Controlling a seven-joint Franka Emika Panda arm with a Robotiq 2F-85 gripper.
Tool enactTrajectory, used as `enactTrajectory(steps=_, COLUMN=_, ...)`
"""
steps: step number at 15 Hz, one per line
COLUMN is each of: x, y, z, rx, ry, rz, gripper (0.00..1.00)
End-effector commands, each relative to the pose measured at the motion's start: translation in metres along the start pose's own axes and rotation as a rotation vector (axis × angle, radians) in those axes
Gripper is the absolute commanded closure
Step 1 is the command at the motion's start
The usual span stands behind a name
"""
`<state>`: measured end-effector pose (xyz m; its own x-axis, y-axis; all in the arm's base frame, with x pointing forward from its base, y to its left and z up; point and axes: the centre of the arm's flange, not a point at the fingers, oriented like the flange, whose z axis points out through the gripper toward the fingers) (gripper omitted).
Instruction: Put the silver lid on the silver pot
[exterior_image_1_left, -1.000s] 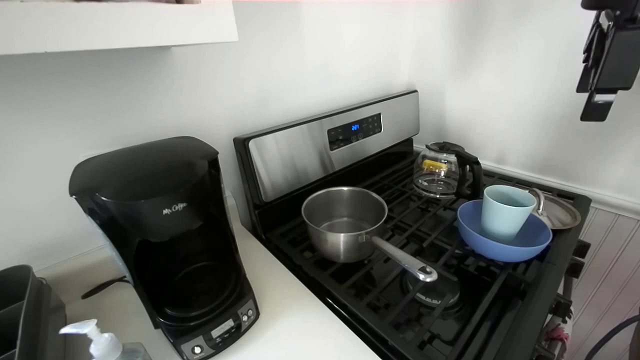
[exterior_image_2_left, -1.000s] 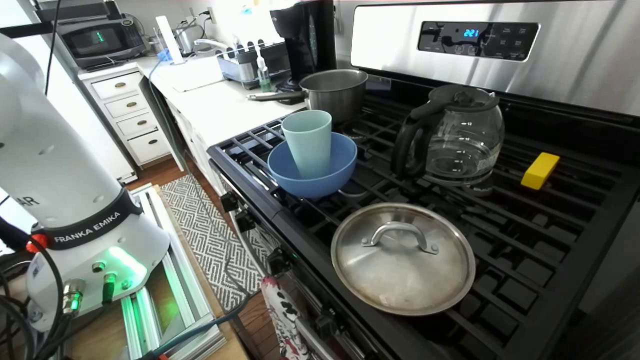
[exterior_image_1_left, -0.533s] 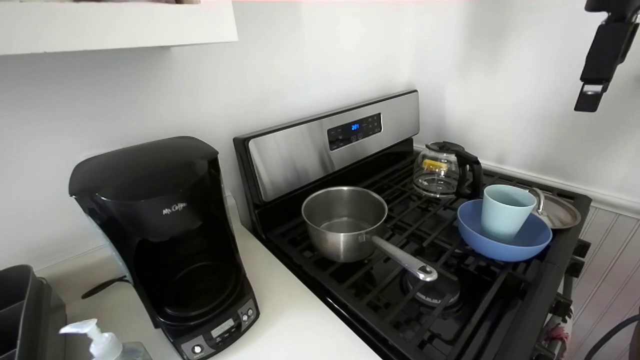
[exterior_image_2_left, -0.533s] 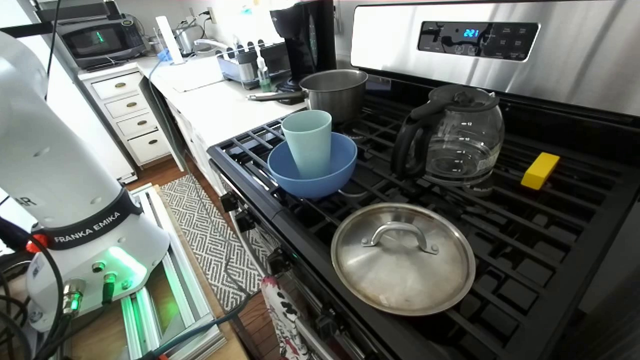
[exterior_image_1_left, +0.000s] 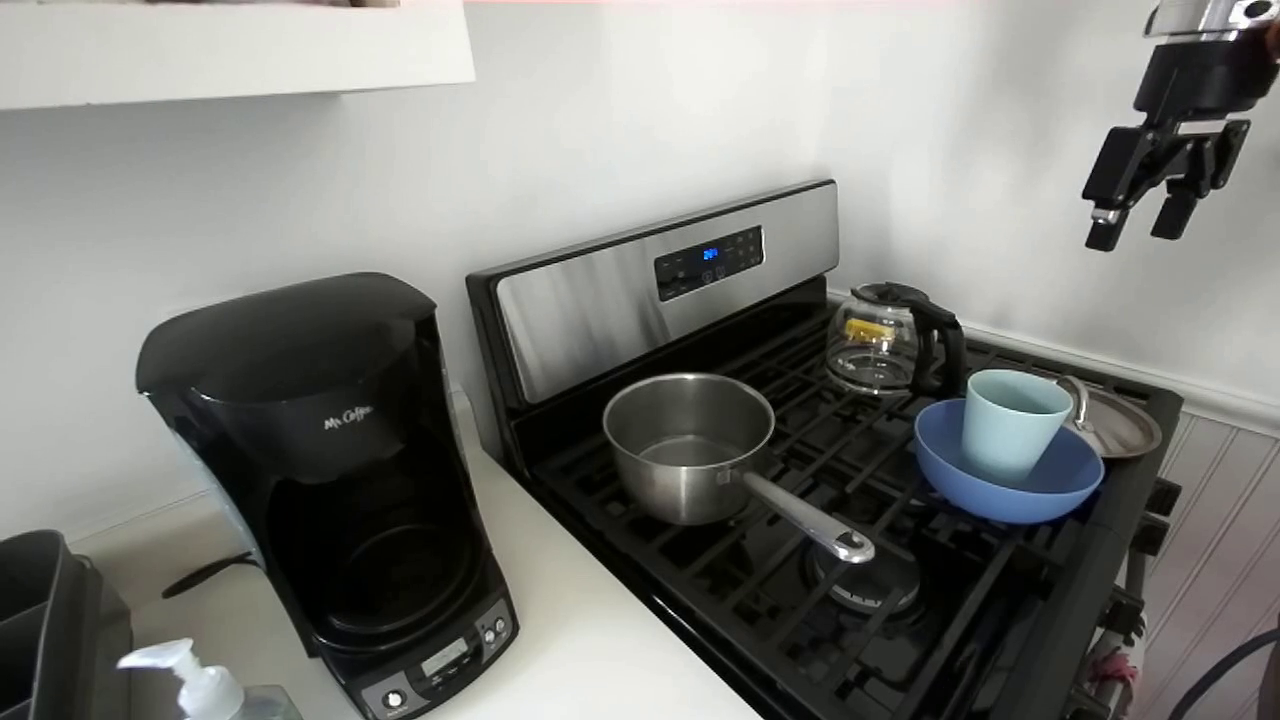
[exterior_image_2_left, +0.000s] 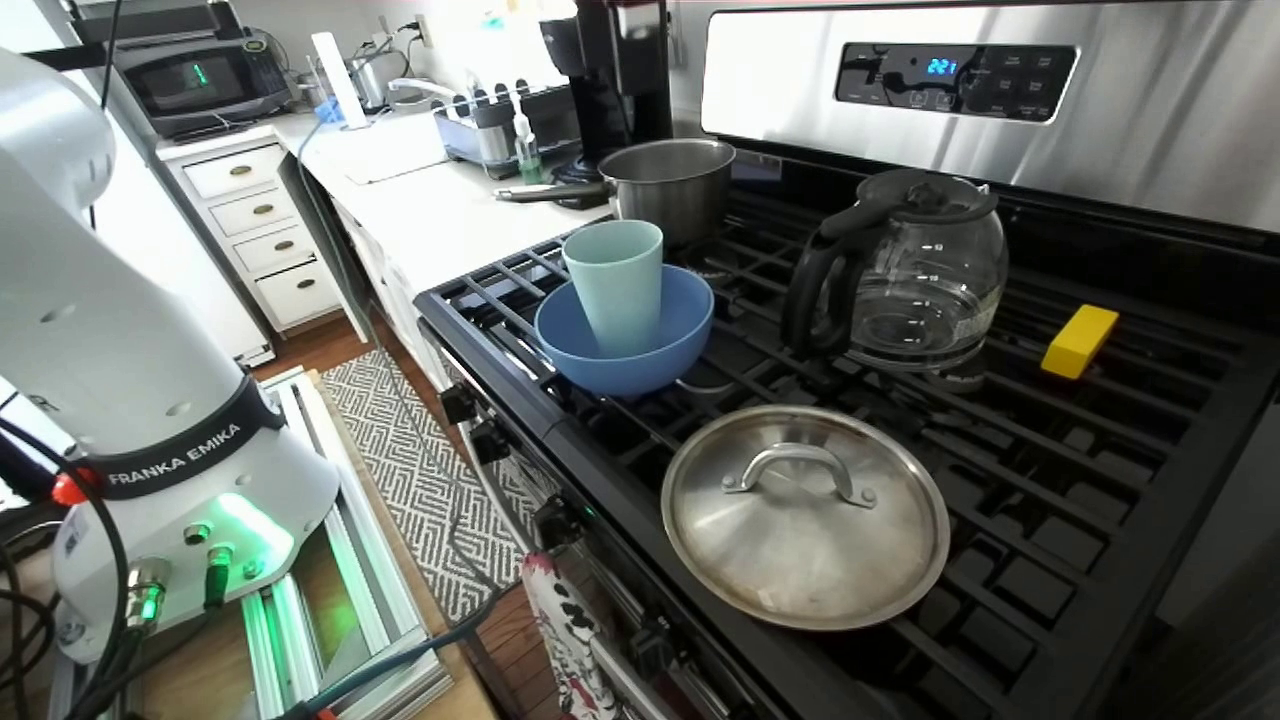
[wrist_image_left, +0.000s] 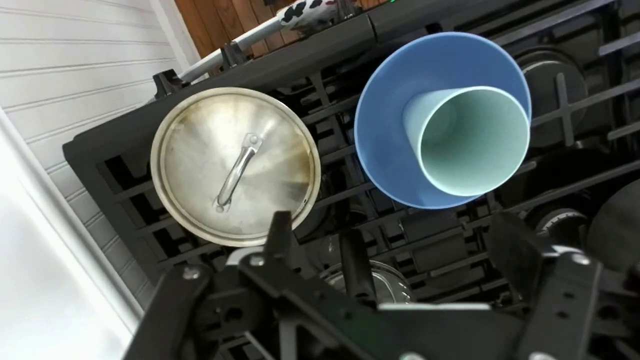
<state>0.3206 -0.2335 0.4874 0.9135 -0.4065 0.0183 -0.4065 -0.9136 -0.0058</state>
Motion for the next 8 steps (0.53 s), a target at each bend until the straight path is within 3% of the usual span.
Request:
enactTrajectory(steps=1, x=0.006, y=0.001, z=0.003, rx=0.003, ry=-0.010, rz=0.014, gripper=0.00)
enactTrajectory(steps=4, x=0.021, y=0.001, z=0.014, rx=-0.005, ry=-0.030, rz=0.043, gripper=0.00)
enactTrajectory(steps=8, x=0.062, y=0.032, z=0.081, rx=0.060, ry=-0.122, rz=0.124, gripper=0.00)
